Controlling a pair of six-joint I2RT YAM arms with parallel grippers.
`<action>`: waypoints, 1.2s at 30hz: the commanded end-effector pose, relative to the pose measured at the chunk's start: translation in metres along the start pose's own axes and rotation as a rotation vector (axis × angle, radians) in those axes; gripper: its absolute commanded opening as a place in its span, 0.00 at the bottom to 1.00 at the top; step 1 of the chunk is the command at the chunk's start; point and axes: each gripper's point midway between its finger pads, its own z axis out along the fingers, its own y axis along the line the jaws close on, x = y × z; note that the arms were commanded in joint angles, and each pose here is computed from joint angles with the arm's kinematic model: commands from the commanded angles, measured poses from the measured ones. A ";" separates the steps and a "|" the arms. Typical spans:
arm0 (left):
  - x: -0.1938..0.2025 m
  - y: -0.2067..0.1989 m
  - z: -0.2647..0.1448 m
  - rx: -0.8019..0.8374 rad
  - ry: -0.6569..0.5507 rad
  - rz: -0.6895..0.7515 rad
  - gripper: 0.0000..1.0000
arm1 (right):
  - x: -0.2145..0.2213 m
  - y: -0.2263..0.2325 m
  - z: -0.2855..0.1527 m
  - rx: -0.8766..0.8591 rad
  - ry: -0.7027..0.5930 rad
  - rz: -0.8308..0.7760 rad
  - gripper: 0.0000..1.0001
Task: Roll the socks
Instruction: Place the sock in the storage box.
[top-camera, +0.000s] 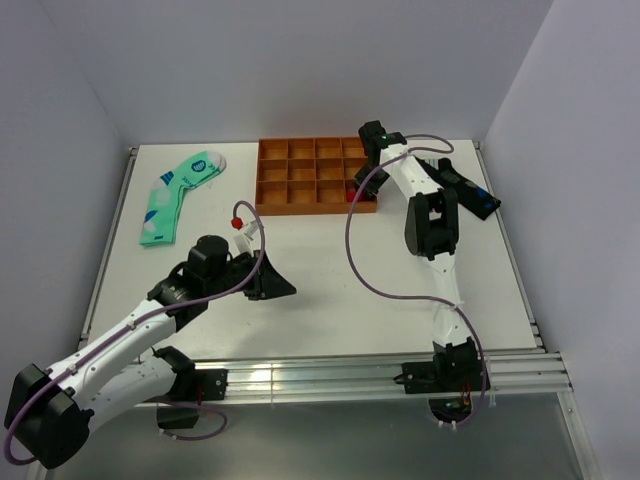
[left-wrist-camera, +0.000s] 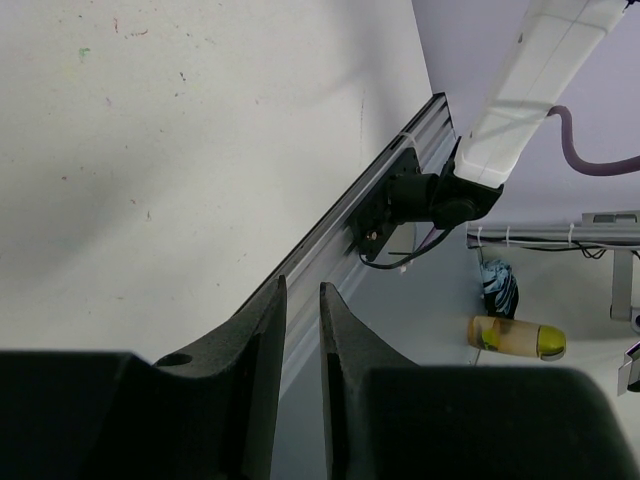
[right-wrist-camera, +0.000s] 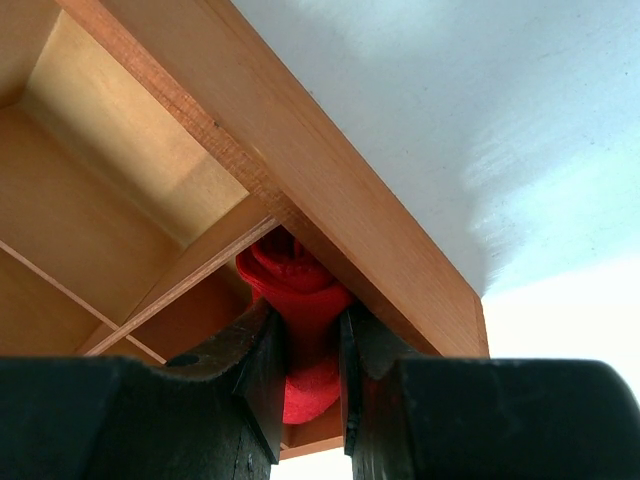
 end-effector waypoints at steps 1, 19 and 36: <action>-0.014 -0.022 -0.006 0.058 -0.035 0.028 0.25 | 0.033 -0.033 0.031 0.132 0.097 -0.037 0.00; -0.015 -0.018 -0.002 0.041 -0.022 0.034 0.25 | 0.020 -0.023 -0.011 0.030 0.016 0.036 0.36; -0.016 -0.011 0.002 0.025 -0.013 0.032 0.25 | 0.011 -0.019 -0.042 -0.013 -0.010 0.056 0.54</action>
